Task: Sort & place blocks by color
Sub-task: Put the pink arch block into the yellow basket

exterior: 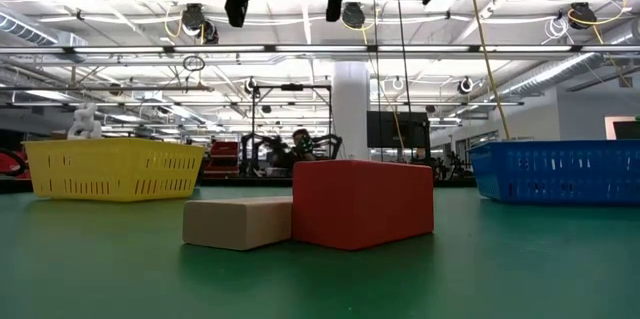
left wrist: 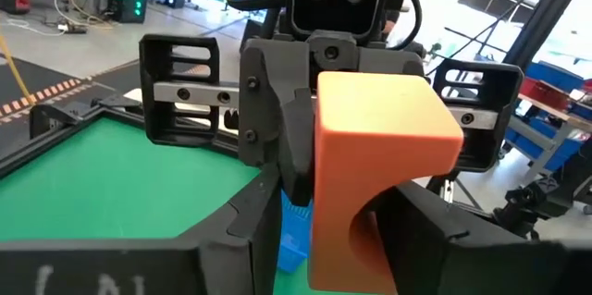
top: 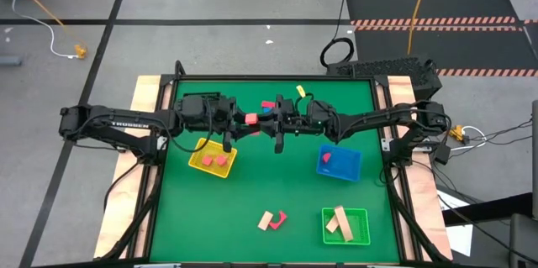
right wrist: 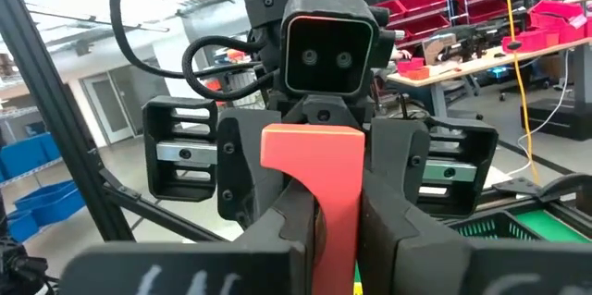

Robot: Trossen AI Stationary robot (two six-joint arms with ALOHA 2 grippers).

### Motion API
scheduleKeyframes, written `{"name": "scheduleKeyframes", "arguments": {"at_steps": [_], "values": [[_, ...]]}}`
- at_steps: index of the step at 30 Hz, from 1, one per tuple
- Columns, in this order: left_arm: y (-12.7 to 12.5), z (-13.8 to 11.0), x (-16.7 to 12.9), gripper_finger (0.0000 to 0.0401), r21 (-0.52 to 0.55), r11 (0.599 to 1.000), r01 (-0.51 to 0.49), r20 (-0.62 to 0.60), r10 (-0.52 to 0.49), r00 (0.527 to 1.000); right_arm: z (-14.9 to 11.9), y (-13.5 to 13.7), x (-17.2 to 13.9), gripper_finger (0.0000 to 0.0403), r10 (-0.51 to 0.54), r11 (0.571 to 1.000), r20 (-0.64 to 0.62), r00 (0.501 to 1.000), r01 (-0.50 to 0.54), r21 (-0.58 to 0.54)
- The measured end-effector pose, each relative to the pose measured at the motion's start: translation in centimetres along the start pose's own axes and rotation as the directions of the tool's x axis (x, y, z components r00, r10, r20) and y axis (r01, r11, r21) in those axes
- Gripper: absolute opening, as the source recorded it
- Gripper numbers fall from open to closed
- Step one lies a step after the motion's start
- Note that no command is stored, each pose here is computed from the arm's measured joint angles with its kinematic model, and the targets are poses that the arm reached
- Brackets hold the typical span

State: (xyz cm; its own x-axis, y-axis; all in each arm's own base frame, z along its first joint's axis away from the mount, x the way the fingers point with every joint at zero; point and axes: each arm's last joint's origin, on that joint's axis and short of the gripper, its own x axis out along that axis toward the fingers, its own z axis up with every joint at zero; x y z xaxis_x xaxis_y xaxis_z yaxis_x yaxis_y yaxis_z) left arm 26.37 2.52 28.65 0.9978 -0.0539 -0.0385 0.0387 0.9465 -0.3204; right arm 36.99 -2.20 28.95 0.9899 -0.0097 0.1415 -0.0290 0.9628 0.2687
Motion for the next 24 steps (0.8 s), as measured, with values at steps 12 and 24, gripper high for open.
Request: {"name": "scheduleKeyframes", "arguments": {"at_steps": [12,24], "values": [[0.0,0.0,0.0,0.0153,-0.032,0.999,0.017,-0.006,-0.018,1.0,0.4,-0.8,0.0,0.0031,-0.055,0.998,0.028,0.998,0.053,0.042],[0.2,0.1,0.0,0.0151,-0.026,0.999,0.035,-0.007,-0.035,0.999,0.5,-1.1,-0.1,0.0078,-0.106,0.99,0.049,0.993,0.101,0.097]]}}
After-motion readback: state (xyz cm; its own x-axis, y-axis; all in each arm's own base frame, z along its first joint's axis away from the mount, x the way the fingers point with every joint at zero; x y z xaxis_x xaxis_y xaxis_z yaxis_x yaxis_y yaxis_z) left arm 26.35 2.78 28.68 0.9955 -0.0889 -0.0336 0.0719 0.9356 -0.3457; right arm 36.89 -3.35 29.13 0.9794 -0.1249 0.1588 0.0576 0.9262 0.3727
